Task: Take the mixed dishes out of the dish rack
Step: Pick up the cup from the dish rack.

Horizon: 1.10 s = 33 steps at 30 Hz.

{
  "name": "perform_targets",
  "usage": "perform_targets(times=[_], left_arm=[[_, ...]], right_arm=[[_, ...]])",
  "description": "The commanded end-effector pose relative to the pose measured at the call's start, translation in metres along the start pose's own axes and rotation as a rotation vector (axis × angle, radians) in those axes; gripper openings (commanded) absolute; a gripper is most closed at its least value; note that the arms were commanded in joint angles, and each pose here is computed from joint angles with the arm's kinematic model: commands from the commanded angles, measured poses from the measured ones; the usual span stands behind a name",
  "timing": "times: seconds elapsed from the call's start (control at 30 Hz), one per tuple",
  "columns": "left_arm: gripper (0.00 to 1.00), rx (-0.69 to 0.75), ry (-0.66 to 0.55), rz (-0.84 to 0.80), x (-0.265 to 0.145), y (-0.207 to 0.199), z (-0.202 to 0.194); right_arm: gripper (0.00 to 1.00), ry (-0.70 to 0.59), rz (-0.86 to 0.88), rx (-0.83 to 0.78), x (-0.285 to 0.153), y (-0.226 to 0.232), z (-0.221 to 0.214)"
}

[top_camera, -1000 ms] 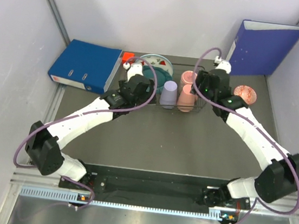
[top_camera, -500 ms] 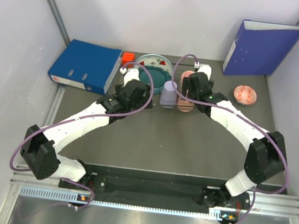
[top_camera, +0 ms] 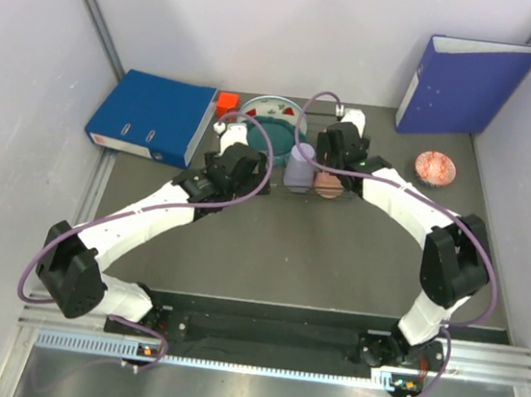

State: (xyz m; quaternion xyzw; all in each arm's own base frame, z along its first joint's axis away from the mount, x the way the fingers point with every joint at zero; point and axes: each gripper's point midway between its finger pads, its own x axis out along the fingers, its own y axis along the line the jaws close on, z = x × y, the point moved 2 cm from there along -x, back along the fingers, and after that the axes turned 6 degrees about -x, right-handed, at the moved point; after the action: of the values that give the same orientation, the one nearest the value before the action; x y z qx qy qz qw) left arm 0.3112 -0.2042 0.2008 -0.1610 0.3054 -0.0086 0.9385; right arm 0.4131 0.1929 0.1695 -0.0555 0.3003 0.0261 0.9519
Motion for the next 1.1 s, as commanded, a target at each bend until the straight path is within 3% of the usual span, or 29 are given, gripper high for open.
perform_targets(times=[0.0,0.07,0.17,0.2,0.33,0.57,0.7,0.77,0.8,0.83,0.87,0.9,1.07], left_arm=[[0.99,-0.017,-0.035,-0.035,-0.004,-0.006,0.008],[0.99,-0.017,-0.038,-0.034,-0.004,-0.005,0.009],[0.99,-0.017,-0.036,-0.034,-0.003,-0.005,0.009],[0.99,-0.017,-0.034,-0.035,-0.003,-0.006,0.008],[0.99,-0.024,-0.037,-0.035,-0.003,-0.006,0.009],[0.99,-0.037,-0.086,-0.014,-0.011,-0.006,0.026],[0.99,-0.07,-0.124,-0.028,-0.02,-0.009,0.04],[0.99,-0.129,-0.16,-0.046,-0.027,-0.01,0.049],[0.99,-0.157,-0.18,-0.067,-0.031,-0.012,0.054],[0.99,-0.172,-0.182,-0.089,-0.03,-0.01,0.049],[0.99,-0.225,-0.216,-0.239,-0.045,-0.027,0.063],[0.99,-0.254,-0.224,-0.319,-0.051,-0.033,0.066],[0.99,-0.407,-0.145,-0.749,-0.085,-0.054,0.079]], right_arm=[[0.74,-0.046,0.014,0.007,0.001,0.009,0.02],[0.72,-0.05,0.015,0.014,0.0,0.009,0.019],[0.61,-0.059,0.008,0.019,-0.005,0.005,0.019],[0.53,-0.065,0.008,0.02,-0.007,0.004,0.02],[0.43,-0.097,0.005,0.044,-0.023,-0.001,0.032],[0.41,-0.327,0.117,0.138,-0.125,-0.006,0.115],[0.41,-0.408,0.19,0.18,-0.173,-0.016,0.135],[0.37,-0.45,0.253,0.219,-0.194,-0.019,0.133],[0.26,-0.463,0.272,0.246,-0.199,-0.023,0.131],[0.2,-0.496,0.312,0.303,-0.205,-0.024,0.135],[0.14,-0.487,0.402,0.313,-0.211,-0.019,0.121],[0.0,-0.495,0.419,0.35,-0.209,-0.027,0.119],[0.0,-0.568,0.75,0.483,-0.231,-0.014,0.101]])
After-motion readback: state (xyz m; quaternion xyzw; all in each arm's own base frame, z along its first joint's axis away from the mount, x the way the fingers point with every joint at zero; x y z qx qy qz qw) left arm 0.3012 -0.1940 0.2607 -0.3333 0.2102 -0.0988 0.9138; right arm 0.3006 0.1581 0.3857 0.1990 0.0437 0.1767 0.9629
